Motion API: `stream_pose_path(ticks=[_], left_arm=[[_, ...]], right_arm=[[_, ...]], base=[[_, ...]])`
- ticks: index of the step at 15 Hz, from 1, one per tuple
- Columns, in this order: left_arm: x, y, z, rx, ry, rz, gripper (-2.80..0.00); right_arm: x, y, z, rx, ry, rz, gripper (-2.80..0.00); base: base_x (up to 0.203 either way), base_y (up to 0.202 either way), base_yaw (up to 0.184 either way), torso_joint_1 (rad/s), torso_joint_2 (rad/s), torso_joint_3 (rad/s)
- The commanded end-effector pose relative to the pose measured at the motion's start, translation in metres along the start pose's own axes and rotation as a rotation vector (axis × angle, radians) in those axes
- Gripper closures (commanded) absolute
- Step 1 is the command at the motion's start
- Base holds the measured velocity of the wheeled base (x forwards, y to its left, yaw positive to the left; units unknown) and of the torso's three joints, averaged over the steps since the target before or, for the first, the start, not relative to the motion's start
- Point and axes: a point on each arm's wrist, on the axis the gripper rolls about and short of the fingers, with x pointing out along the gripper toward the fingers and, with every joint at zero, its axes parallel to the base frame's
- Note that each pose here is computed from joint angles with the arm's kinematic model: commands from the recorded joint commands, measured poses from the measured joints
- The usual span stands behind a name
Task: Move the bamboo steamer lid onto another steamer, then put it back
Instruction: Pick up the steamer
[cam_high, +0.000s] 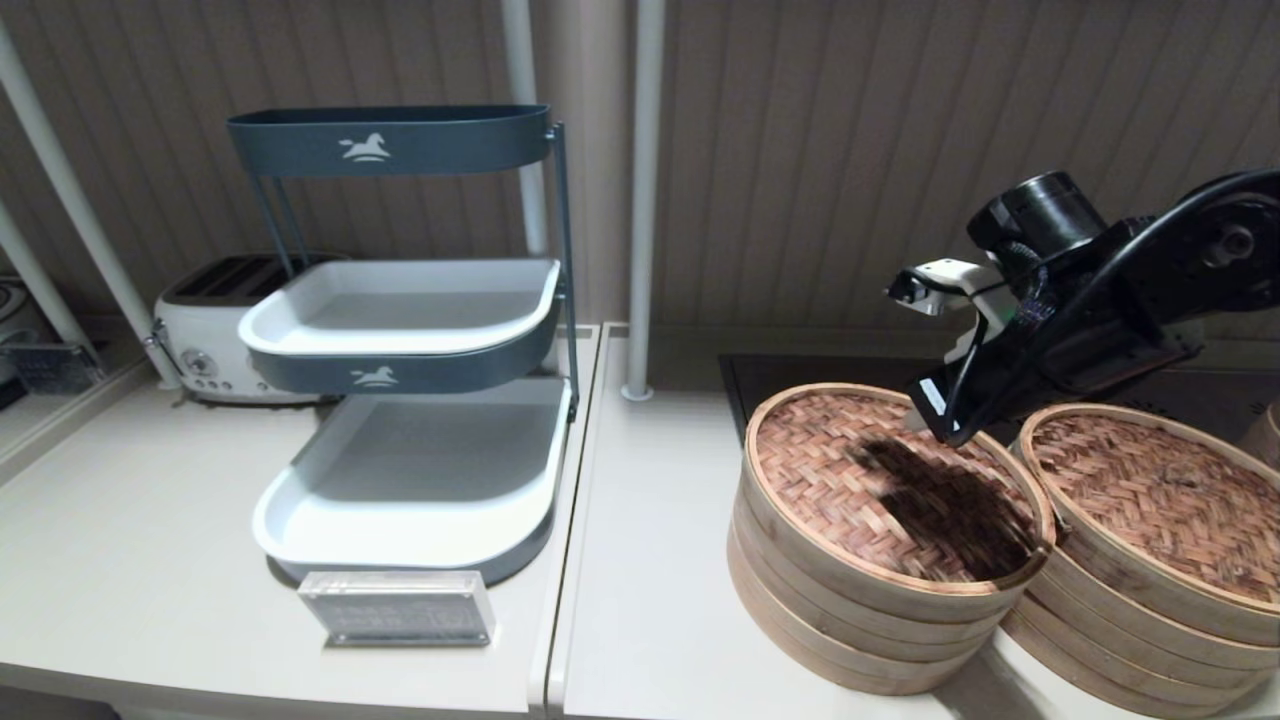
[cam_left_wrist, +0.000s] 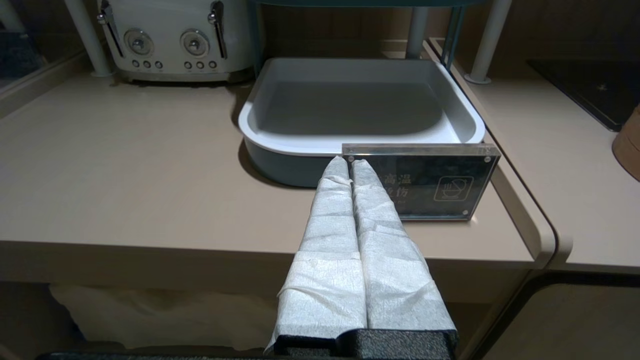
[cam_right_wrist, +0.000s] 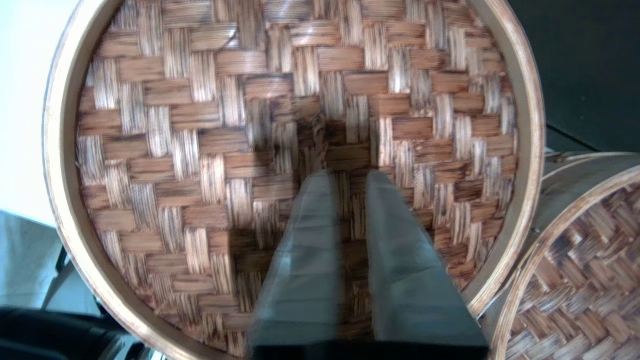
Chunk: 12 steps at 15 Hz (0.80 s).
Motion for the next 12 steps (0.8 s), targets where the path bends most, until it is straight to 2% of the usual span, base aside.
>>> stream_pose_path(ticks=[1,12], left_arm=[[0.001,0.000,-0.008,0.000,0.024,0.000,0.00],[0.001,0.000,-0.008,0.001,0.023,0.001,0.00]], right_arm=[[0.010,0.002,-0.001,-0.005,0.032,0.008,-2.80],[0.038,0.004,-0.007,0.004,0.110,0.028,-2.80]], base=[[0.000,0.000,0.000,0.000,0.00,0.000],[0.000,0.000,0.000,0.000,0.00,0.000]])
